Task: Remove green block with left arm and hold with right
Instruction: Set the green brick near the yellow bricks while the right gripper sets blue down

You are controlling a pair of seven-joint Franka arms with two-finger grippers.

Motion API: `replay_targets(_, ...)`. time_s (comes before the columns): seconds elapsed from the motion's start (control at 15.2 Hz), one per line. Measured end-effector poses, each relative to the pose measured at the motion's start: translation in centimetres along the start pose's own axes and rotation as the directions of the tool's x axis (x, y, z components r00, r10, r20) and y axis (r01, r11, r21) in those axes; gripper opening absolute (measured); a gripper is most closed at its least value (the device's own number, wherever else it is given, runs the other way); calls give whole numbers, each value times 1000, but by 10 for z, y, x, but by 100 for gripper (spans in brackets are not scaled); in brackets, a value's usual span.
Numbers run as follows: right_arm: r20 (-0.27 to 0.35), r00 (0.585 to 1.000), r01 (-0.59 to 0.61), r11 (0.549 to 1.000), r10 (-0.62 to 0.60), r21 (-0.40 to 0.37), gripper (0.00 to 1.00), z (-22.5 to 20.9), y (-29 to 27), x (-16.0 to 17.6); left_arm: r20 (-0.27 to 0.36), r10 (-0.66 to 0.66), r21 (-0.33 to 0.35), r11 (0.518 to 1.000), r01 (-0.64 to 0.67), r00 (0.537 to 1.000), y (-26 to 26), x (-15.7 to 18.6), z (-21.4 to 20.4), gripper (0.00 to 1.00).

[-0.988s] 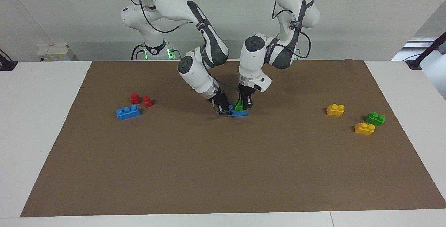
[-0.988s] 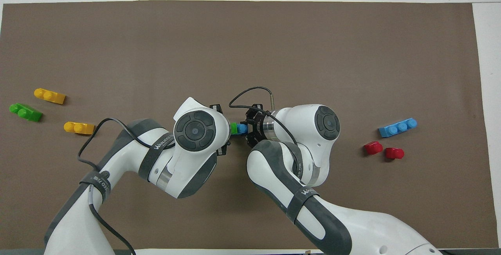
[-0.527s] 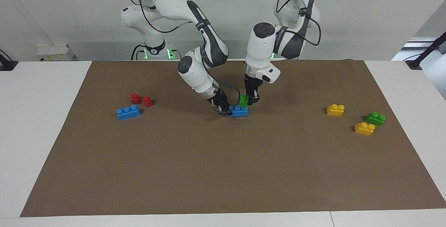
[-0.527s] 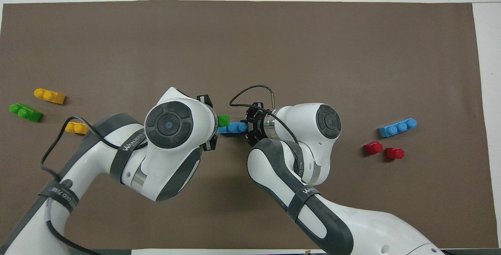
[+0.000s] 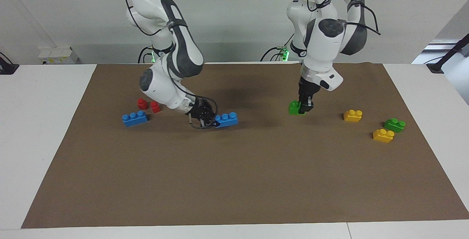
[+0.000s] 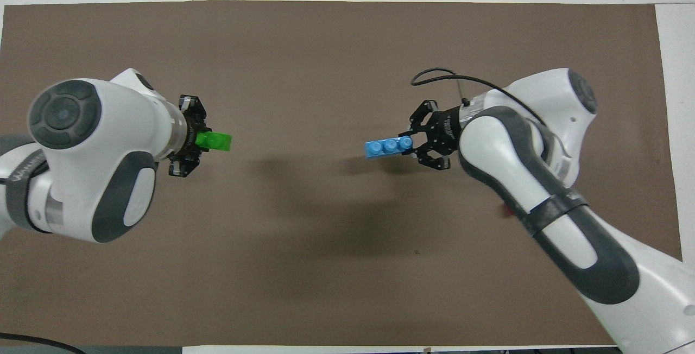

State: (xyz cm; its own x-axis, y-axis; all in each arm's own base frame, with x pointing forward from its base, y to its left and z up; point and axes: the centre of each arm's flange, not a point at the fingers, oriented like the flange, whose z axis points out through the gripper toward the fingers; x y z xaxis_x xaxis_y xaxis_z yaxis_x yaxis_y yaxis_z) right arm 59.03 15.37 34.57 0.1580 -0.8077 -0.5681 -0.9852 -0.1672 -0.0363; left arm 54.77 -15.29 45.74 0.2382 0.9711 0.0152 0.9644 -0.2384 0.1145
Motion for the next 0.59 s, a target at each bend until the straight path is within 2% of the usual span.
replay_targets(0.13,-8,1000,29,1000,-29,-11,34,-37,6,59,-10,72,4,997,-72,997,-1,54,2,34)
replay_targets(0.26,-35,999,29,999,-30,-20,34,-63,15,103,-16,124,4,992,-124,992,-4,95,6,34)
replay_targets(0.4,-41,999,12,1000,-13,-15,34,-80,22,129,-22,172,-1,985,-172,985,-4,119,15,34)
replay_targets(0.59,-47,998,28,1000,-29,-9,34,-89,28,148,-29,235,3,972,-235,972,0,137,44,34)
